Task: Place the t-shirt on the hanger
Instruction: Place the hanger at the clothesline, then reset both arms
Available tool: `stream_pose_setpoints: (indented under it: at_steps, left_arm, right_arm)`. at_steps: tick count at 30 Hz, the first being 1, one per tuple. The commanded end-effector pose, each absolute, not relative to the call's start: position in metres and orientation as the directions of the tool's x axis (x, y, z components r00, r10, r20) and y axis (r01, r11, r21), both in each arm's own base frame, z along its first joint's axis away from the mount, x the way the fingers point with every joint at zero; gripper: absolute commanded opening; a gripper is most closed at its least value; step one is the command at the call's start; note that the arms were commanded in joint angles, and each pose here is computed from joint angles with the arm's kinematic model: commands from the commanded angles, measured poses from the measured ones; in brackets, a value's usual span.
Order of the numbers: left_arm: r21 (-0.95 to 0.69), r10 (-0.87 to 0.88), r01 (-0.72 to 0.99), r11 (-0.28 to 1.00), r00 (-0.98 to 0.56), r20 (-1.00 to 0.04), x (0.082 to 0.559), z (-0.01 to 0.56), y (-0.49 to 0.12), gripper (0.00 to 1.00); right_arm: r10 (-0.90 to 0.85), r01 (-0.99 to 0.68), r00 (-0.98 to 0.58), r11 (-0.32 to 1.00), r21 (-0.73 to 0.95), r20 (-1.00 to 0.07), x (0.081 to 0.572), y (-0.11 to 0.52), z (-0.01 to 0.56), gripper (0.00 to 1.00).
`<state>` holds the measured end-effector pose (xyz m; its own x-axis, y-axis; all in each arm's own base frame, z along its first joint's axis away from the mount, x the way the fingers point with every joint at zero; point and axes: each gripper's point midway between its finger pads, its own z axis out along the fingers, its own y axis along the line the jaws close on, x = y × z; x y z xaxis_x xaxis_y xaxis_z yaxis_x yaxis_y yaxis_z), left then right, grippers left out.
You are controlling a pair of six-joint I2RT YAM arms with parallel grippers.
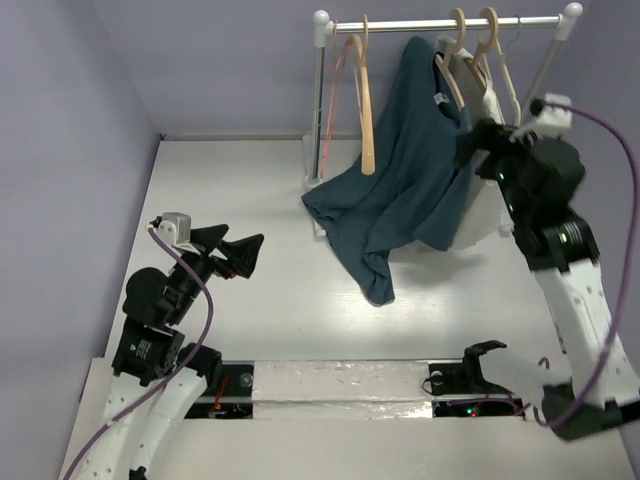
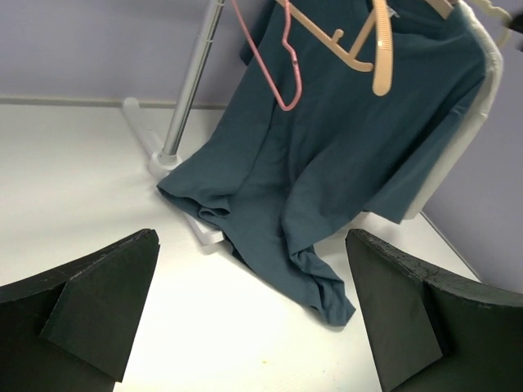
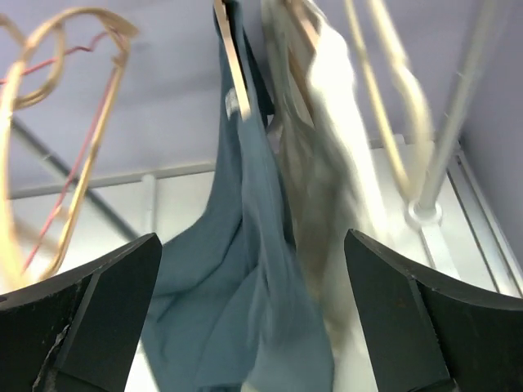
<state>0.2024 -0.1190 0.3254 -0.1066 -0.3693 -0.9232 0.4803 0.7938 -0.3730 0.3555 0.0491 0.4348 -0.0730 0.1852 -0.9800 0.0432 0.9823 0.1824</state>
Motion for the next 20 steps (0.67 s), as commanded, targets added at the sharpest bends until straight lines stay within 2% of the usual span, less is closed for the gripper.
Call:
stream_pose_setpoints:
  at_steps: [1, 3, 8, 12, 20]
  left_arm:
    - [-0.37, -0.4, 0.469, 0.802, -0.04, -0.916, 0.207, 0.358, -0.114, 0.99]
    - [-0.367, -0.41, 0.472, 0.802, -0.011, -0.912, 0.206, 0.373, -0.112, 0.99]
    - [-0.372, -0.436, 0.46, 0.806, 0.036, -0.899, 0.203, 0.397, -0.105, 0.99]
    - [-0.388, -0.457, 0.429, 0.816, 0.066, -0.887, 0.201, 0.405, -0.095, 0.99]
    - [-0.424, -0.486, 0.413, 0.806, 0.052, -0.873, 0.199, 0.392, -0.093, 0.99]
  right_arm:
    - [0.338, -0.07, 0.143, 0.941, 0.331, -0.93, 0.29, 0.045, 0.472, 1.0]
    - [0.389, -0.109, 0.117, 0.919, 0.378, -0.914, 0.275, 0.05, 0.439, 1.0]
    - [0.477, -0.234, 0.179, 0.87, 0.433, -0.861, 0.198, 0.047, 0.422, 1.0]
    - [0.487, -0.27, 0.18, 0.86, 0.433, -0.855, 0.165, 0.045, 0.408, 1.0]
    - [0.467, -0.268, 0.144, 0.867, 0.42, -0.872, 0.158, 0.046, 0.387, 1.0]
